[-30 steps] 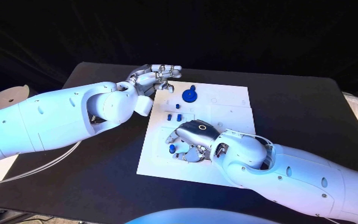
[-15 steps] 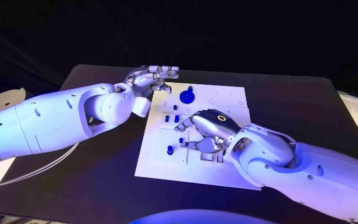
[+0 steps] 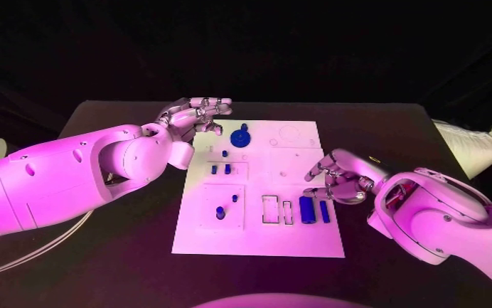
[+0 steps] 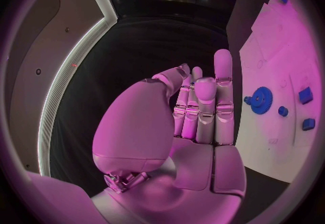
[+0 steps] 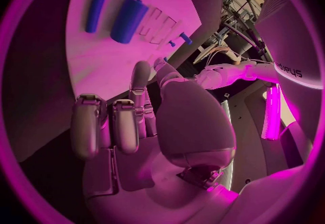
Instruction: Assemble the parts on the task board
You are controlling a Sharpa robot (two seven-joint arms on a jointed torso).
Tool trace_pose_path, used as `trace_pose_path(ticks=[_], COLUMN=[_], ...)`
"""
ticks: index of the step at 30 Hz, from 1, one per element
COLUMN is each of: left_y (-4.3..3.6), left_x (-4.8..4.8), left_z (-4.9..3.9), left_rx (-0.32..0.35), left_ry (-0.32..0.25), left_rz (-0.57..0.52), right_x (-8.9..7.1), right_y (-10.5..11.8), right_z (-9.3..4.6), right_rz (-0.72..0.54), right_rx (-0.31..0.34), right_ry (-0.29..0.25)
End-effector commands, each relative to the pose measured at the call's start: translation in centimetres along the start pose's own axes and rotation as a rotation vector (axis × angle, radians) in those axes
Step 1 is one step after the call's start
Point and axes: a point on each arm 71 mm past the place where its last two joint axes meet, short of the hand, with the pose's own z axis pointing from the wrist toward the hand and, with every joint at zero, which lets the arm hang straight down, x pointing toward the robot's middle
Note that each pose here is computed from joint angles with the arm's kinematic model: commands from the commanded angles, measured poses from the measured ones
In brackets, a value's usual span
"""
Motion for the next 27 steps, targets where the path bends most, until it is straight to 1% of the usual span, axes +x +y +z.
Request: trace_pose_path(ticks=[1,5,8,16,27], left_y=[0.1,0.23,0.29,0.38,0.42], left_x=[0.21,0.17,0.17,0.06,0.06], left_z=[0.05,0.06,0.09,0.09,0.09], left_rx=[0.003,0.002,0.001,-0.003,-0.005], left_ry=[0.019,0.02,0.021,0.019,0.022], left_rz=[-0.003,-0.004,-0.004,-0.004,-0.005], right_x=[0.8,1.1,1.3,2.0,3.3], right_y=[-1.4,-1.9,-2.0,-1.6,-1.1], right_z=[-1.0,-1.7,-1.8,-1.6,-1.0], right_rz=[0.03,0.006,-0.01,-0.042,-0.078], right_rx=[0.172,0.233,0.249,0.247,0.227], right_ry=[0.056,0.057,0.058,0.076,0.114])
